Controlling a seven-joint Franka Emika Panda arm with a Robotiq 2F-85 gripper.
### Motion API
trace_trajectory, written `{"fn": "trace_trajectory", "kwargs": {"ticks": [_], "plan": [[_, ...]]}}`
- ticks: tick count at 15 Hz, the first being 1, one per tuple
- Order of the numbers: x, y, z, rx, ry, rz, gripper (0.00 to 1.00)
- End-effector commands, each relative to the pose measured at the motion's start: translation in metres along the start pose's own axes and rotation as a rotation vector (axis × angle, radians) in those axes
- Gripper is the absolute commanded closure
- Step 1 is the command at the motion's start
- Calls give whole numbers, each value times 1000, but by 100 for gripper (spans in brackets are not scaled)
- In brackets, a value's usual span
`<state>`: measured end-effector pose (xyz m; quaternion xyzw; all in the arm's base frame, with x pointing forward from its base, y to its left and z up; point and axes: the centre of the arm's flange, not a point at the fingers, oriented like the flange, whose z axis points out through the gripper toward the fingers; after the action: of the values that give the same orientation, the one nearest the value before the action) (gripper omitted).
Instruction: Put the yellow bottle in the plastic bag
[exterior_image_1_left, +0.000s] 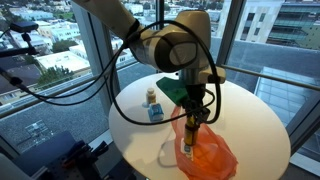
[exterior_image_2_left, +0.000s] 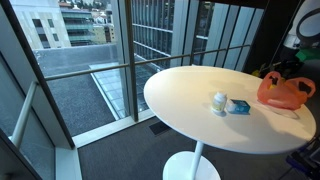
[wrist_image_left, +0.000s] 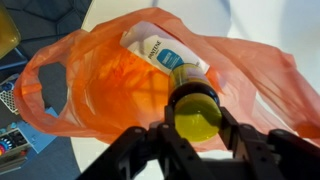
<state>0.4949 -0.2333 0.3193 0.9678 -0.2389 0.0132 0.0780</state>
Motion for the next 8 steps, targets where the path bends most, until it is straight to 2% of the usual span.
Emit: {"fn": "trace_trajectory", "kwargs": {"ticks": [1,2,3,4,5,8], "plan": [[0,5,11,13,1,4,80],[0,6,11,15,1,5,80],[0,6,10,17,1,6,57],[0,7,10,18,2,6,30],[0,7,9,21,3,6,28],[-2,9,10,21,-2,3,7]]}}
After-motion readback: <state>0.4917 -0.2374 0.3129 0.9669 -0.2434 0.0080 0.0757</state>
